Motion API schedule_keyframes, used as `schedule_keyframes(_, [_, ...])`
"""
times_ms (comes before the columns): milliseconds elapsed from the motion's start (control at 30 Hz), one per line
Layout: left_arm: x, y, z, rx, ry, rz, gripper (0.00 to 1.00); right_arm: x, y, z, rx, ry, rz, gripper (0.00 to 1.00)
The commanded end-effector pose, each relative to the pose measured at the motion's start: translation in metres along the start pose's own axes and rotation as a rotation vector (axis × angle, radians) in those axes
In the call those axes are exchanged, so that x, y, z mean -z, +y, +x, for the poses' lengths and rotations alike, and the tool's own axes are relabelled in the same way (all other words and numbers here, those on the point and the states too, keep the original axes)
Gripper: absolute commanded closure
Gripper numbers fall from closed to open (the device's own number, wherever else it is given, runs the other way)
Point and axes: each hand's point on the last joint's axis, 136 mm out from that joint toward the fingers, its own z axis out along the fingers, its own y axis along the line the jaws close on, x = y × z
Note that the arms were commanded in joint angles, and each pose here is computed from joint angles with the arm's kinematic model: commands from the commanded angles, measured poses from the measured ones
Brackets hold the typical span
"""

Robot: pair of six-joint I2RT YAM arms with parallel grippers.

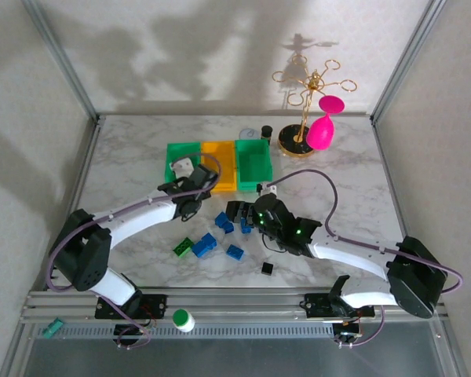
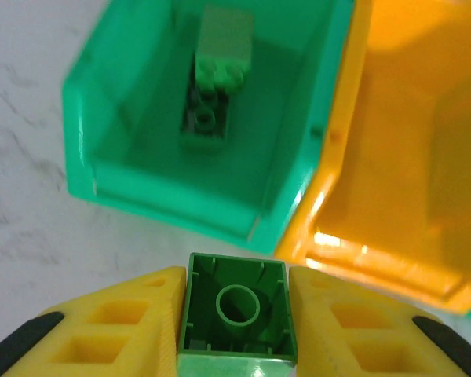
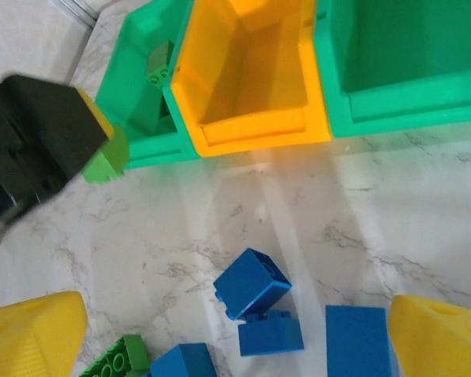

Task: Sort the legos into containers by color
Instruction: Pick up the lego from the center of the table, then place the lego in the container.

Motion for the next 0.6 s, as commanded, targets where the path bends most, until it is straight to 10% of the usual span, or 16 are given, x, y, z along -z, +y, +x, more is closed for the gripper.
schedule_keyframes(0, [-0.006,0.011,-0.031,-0.029,-0.045,-0.059,0.64,-0.004,0.013,-0.014,0.006,-0.033,-0.036,0.01])
schedule_keyframes(567, [-0.098,0.007,-0.042,-0.046,0.034,-0.112,0.65,-0.012,-0.003,-0.008,-0.010,-0.009,-0.016,0.01])
